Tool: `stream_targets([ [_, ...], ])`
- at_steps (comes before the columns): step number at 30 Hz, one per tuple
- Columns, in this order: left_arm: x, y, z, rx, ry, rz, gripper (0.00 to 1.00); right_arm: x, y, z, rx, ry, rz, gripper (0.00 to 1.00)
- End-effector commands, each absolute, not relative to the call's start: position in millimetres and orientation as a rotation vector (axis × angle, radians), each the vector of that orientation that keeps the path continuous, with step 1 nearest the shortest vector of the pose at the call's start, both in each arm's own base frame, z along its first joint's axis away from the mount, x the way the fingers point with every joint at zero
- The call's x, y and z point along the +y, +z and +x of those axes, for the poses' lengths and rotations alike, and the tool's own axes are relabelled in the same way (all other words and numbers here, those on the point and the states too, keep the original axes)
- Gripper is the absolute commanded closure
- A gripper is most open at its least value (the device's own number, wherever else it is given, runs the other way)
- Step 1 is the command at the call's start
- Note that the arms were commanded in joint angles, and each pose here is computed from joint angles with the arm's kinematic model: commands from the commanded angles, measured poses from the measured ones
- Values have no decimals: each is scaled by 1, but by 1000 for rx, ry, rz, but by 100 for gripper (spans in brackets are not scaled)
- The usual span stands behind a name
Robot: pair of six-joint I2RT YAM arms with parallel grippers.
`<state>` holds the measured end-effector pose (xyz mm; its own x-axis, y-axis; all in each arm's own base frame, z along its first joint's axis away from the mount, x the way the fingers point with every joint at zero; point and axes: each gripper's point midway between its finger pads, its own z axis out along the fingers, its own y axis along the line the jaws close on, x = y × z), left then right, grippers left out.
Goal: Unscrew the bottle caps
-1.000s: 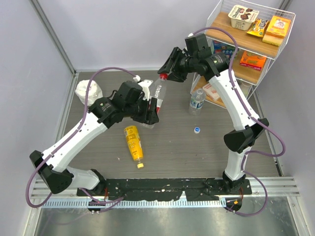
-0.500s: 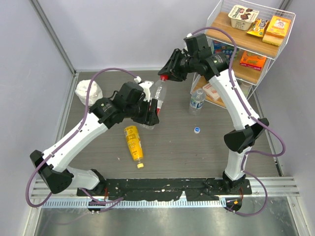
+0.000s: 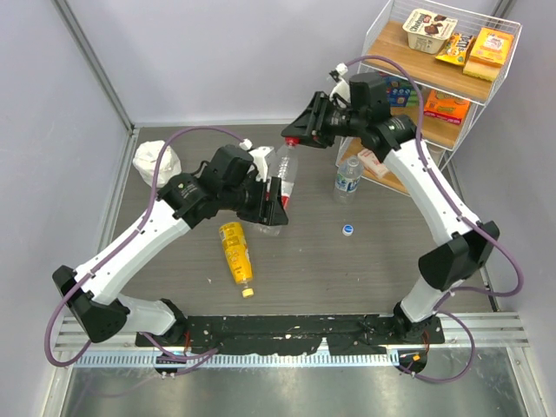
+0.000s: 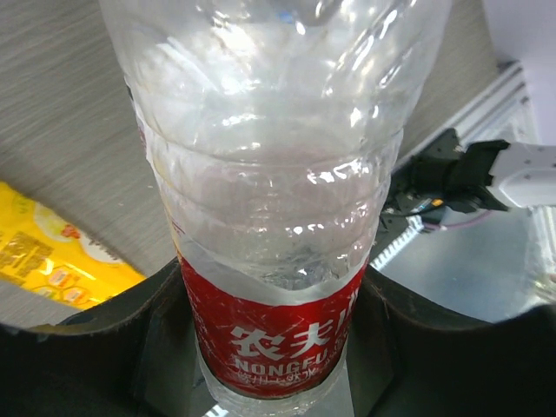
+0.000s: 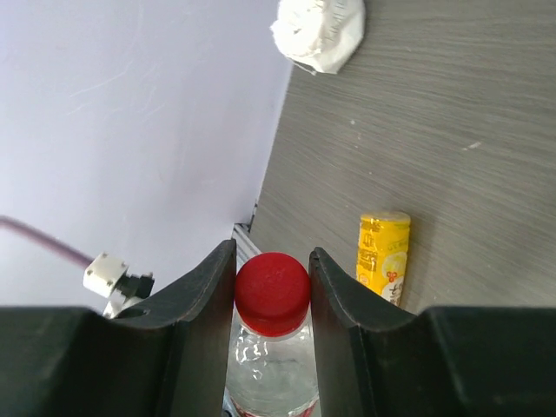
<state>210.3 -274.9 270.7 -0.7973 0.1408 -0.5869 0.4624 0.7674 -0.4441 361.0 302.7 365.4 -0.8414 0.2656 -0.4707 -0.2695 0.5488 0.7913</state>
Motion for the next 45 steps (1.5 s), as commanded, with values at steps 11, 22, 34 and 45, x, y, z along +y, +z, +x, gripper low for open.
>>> stream_targets([
  [11, -325, 363, 176, 2044, -1453, 459, 67, 276, 490, 251, 1585, 1939, -502, 98],
  [22, -320, 356, 178, 2058, -1434, 398, 70, 266, 497, 247, 1589, 1919, -532, 98],
  [34, -303, 328, 178, 2154, -1284, 410, 70, 256, 525, 278, 1553, 1739, -395, 20],
  [45, -280, 293, 204, 2288, -960, 372, 69, 246, 475, 335, 1941, 1250, -57, 12],
])
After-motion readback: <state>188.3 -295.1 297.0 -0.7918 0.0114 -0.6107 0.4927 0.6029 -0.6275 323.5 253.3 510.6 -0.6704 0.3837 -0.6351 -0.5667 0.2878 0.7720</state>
